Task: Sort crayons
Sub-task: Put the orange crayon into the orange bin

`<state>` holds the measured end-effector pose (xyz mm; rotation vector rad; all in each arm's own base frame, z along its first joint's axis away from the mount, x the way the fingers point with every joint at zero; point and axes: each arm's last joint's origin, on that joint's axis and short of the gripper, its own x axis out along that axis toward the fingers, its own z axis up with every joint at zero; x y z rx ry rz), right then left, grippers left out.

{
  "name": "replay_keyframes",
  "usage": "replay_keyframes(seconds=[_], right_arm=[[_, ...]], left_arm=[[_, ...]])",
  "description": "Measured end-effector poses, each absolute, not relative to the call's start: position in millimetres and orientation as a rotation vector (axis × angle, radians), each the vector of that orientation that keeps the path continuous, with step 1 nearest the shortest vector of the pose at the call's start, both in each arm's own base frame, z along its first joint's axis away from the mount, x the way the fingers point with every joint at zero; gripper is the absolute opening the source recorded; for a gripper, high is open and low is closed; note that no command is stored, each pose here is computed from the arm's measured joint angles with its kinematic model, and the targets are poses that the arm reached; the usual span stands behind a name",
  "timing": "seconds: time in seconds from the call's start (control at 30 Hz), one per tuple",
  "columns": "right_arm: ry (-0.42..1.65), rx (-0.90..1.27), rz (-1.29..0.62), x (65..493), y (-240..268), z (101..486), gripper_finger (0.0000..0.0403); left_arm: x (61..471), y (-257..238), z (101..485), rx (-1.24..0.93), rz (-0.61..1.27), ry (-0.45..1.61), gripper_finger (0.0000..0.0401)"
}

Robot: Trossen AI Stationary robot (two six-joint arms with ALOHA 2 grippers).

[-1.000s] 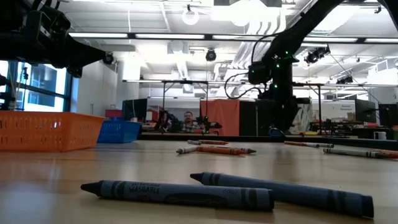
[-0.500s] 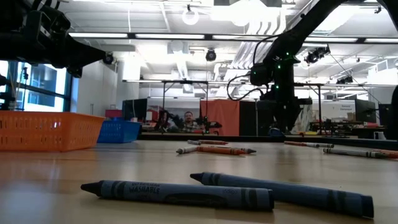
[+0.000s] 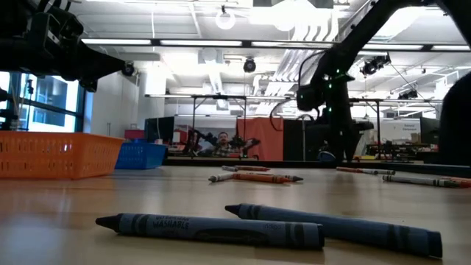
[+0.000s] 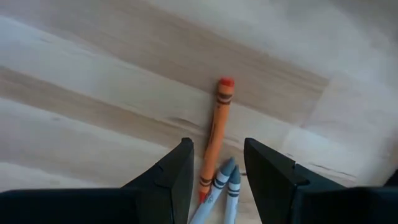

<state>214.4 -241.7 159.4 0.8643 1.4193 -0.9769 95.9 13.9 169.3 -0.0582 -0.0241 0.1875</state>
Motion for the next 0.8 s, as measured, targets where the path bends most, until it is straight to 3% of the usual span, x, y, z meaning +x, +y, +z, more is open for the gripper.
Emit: replay_keyframes(seconds=[0.63,0.8], right_arm=[[1.439,0.867,-0.917,218,-251,136,0.0136],[1.431,0.883,-0.886,217,-253,136,0.0108]], left_arm=[[96,14,169,-0.058,0.188,-0.024,0.0001],[96,14,169,-0.058,0.188,-0.024,0.0001]])
